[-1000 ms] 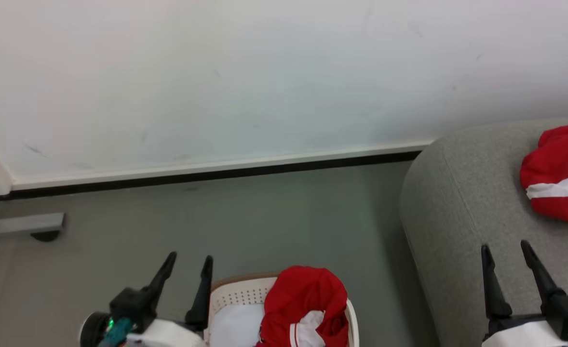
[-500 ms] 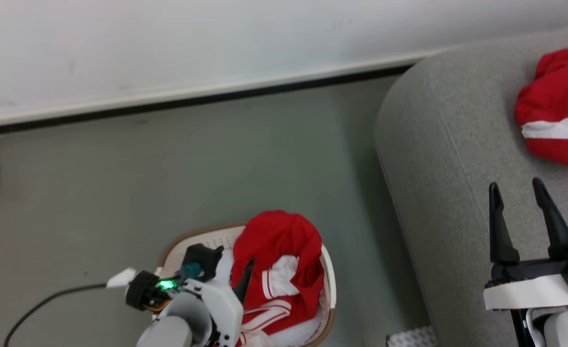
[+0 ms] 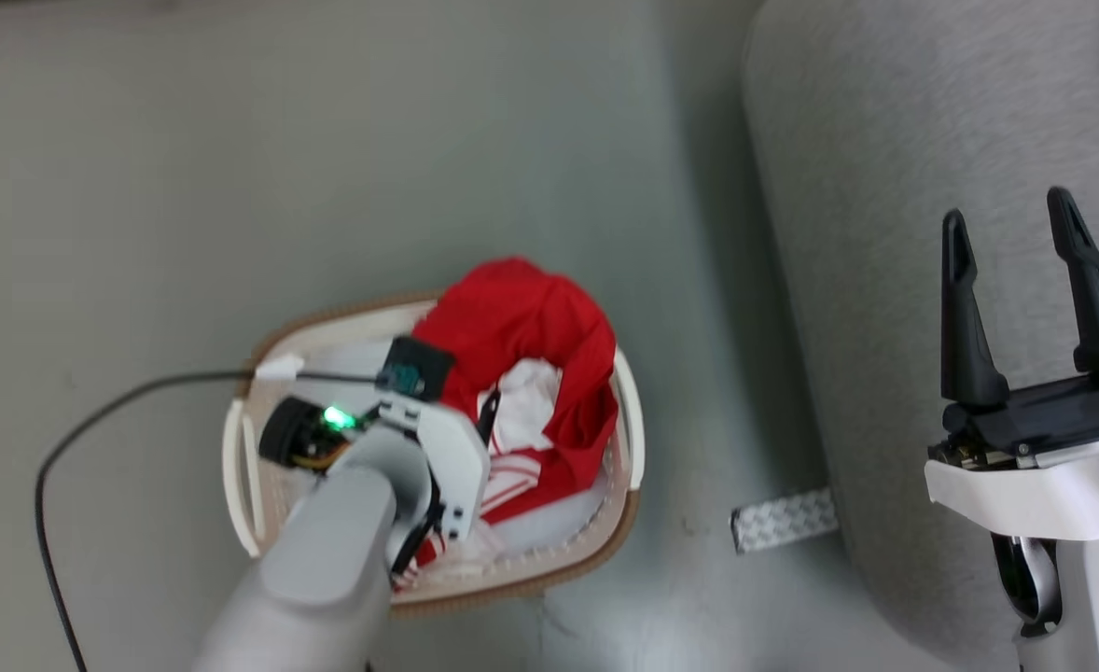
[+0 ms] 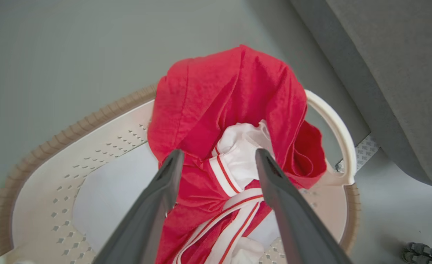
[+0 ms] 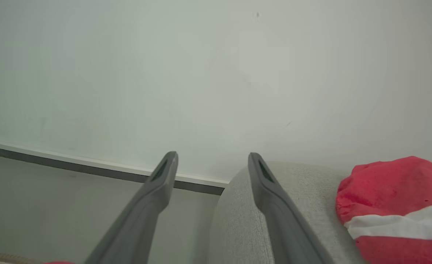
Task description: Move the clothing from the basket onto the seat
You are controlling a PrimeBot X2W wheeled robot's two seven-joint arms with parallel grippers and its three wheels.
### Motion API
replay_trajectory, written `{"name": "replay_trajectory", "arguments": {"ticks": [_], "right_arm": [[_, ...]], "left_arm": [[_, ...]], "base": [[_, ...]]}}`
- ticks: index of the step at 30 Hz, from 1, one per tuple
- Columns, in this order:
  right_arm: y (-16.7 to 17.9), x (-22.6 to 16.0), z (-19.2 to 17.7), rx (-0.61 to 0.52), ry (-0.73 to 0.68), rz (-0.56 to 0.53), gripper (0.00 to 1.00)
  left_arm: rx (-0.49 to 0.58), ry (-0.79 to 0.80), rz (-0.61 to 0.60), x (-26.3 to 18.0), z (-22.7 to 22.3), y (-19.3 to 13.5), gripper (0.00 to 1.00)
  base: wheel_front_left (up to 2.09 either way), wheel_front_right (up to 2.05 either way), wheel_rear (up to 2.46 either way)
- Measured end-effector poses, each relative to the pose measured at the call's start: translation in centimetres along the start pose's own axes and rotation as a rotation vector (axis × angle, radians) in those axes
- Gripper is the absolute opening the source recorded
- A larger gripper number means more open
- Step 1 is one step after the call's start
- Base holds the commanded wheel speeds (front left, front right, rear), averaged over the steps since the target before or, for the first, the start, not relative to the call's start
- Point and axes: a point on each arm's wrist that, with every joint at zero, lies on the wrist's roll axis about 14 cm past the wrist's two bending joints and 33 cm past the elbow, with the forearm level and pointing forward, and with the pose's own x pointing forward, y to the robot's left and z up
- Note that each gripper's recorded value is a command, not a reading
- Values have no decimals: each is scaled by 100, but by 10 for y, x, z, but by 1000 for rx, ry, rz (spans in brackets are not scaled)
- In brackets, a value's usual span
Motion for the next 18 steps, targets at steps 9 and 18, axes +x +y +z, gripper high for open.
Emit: {"name": "replay_trajectory", "arguments": {"ticks": [9, 18], "right_arm": [[33, 28, -53, -25, 53, 97, 100], [40, 29, -99, -16, 127, 112, 100]], "left_arm": [[-80, 85, 14, 52, -37, 30, 100], [-59, 232, -45, 76, -97, 25, 100]], "base": [[0, 0, 0], [0, 0, 0]]}}
